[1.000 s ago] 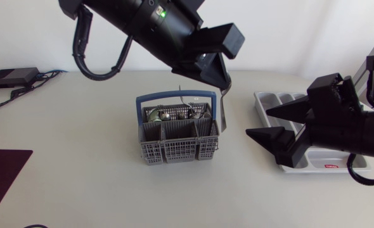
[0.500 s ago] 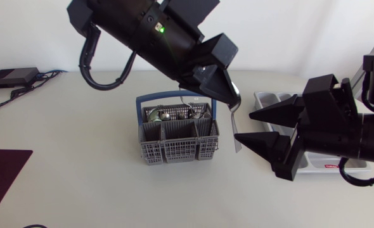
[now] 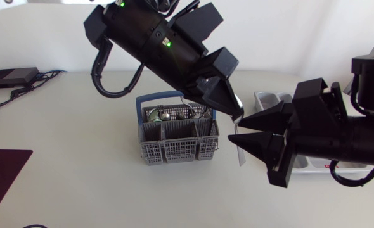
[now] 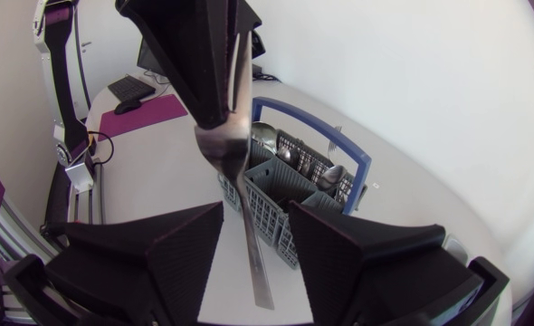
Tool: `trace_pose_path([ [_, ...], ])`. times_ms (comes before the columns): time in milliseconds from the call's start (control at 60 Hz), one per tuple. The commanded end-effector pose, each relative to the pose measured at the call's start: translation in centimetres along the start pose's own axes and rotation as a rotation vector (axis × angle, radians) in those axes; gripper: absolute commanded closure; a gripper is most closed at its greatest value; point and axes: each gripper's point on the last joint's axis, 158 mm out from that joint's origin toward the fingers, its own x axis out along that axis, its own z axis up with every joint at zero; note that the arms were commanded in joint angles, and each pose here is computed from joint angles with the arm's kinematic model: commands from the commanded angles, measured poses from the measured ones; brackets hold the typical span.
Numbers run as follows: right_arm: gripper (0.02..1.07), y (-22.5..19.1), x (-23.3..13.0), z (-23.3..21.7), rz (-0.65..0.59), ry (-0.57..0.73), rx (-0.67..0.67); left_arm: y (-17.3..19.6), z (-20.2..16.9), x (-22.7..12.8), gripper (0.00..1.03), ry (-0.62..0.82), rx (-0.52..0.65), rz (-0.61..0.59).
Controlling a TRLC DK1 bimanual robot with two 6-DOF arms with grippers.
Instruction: Sort the cutlery from the basket into the organizer compartments.
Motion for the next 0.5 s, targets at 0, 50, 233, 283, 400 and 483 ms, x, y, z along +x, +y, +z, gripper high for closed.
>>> trace_pose_path([
  [0,0.67,0.5,0.6,-1.2,0.025,0.021,-0.004,0.2,-0.5,0.2,0.97,0.018,-0.007,-0.024],
  [50,0.71,0.6,0.6,-1.3,0.029,0.021,-0.002,0.3,-0.5,0.2,0.97,0.018,-0.009,-0.023],
  [233,0.88,1.4,0.8,-1.5,0.065,0.027,0.015,0.1,-0.5,0.2,0.97,0.017,-0.008,-0.028],
  [283,0.91,1.7,0.8,-1.6,0.074,0.029,0.016,0.1,-0.5,0.2,0.97,0.017,-0.008,-0.031],
  [400,0.98,2.0,0.9,-1.7,0.081,0.031,0.02,0.0,-0.4,0.1,0.97,0.015,-0.008,-0.033],
  [483,1.01,2.2,0.9,-1.8,0.088,0.034,0.025,-0.1,-0.3,-0.1,0.97,0.009,-0.006,-0.037],
])
